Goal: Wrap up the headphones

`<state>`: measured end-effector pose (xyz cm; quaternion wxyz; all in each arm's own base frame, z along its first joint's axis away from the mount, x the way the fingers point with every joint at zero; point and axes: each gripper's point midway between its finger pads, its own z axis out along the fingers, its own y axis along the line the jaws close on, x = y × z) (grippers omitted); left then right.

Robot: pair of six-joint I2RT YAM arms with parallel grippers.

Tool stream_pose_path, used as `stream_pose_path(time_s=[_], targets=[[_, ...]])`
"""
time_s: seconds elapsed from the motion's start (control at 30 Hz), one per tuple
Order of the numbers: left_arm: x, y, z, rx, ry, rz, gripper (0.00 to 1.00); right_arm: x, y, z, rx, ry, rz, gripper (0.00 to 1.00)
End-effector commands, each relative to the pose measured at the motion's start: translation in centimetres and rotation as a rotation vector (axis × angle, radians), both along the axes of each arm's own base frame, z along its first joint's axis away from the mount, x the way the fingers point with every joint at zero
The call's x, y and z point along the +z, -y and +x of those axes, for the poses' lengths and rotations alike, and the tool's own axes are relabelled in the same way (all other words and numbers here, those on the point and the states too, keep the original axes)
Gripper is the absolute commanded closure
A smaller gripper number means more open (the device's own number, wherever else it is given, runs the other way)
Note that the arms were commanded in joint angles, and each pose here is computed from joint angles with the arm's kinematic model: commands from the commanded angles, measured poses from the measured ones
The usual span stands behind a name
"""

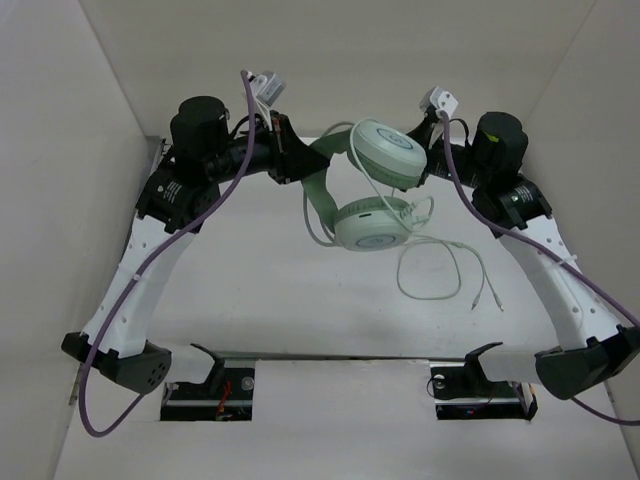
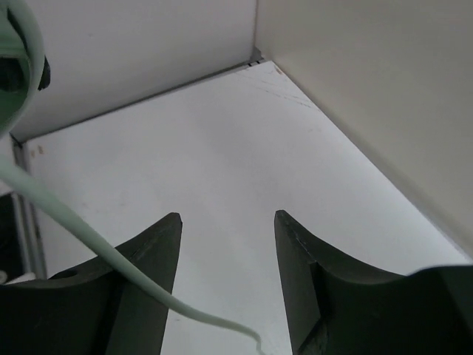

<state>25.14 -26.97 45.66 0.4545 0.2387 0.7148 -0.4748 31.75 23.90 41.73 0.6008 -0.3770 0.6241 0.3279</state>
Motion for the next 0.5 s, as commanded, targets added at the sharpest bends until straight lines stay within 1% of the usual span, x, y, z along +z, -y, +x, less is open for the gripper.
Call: stream_pose_path(time_s=[0.0,0.17,0.47], targets=[[6.9,-0.4,-1.2,-0.03,0.105,-0.174,1.0,4.2,-0.5,-2.8,0.083,-0.031,0.166,0.41],[8.0,-0.4,-0.3,-0.016,0.112,-0.189,1.0,4.7,-1.0,-4.5,0.136,-0.092,0.234,0.4],[10.4,-0.6,1.8,0.019,0.134,-0.231,1.0,2.3,-1.7,-5.0,0.162,-0.191,0.303,0.4]])
